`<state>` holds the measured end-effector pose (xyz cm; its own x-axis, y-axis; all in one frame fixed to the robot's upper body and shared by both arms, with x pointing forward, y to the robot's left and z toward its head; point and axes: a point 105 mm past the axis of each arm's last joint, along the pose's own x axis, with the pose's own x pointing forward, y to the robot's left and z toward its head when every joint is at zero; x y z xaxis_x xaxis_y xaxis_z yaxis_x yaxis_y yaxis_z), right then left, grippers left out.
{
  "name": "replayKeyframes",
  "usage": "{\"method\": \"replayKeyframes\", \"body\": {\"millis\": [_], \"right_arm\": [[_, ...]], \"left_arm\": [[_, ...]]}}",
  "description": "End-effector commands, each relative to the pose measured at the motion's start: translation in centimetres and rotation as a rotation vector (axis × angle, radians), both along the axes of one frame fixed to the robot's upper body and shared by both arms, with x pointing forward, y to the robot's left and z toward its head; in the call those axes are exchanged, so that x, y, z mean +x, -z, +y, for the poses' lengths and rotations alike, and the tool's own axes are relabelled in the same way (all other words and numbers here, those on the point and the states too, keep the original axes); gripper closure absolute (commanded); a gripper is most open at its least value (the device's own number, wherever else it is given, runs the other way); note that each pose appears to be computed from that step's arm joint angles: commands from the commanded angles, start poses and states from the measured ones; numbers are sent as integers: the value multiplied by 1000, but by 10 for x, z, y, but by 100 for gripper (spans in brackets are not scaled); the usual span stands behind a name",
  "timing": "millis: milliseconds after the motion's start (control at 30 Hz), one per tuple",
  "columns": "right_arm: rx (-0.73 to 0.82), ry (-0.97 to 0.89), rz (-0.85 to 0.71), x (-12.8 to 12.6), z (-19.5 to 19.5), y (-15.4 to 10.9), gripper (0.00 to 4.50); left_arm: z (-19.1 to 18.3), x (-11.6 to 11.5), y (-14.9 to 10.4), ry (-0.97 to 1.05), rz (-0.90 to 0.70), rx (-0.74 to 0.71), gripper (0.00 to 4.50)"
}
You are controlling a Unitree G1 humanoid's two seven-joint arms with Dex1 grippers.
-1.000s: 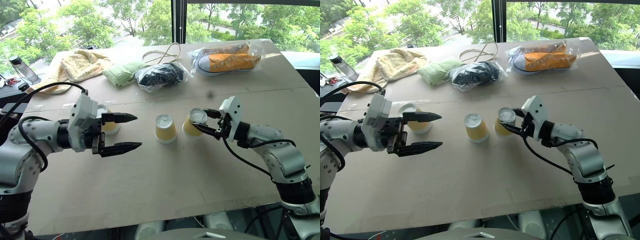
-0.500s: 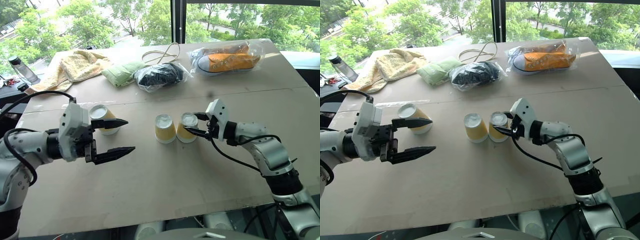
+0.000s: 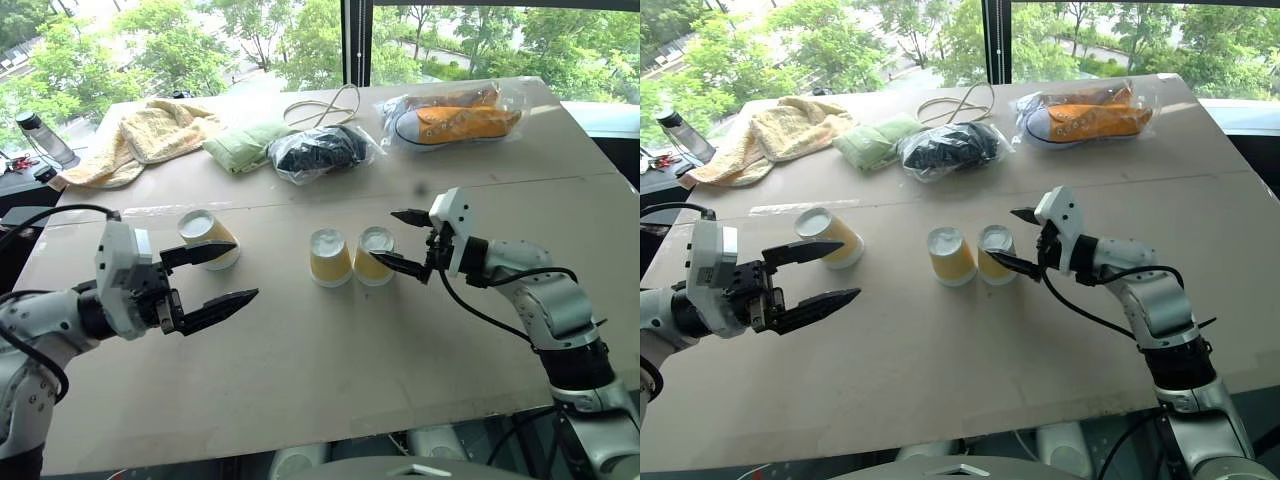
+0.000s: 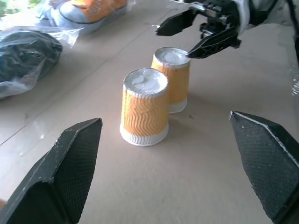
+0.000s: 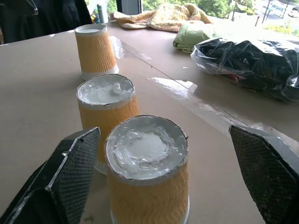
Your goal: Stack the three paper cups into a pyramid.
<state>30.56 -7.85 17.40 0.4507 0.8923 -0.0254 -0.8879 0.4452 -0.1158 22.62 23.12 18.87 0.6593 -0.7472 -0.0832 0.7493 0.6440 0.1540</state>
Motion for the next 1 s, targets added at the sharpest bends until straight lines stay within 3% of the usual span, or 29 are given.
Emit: {"method": "replayKeyframes", "body": {"millis": [33,233,400,1000], "right_arm": [[47,-47,-67,-13,-11,-25,13],[96,-176,-67,-29,-33,-33,13],[157,-287,-48,-40,-38,-44,13],[146,-232,-129,-36,-41,-46,13]], "left_arm": [[26,10,-7,-277,-131,-39,0],[49,22,15,-579,-252,-72,0],[66,33,29,-715,-286,-48,0],[54,86,51,-628,-202,-87,0]]}}
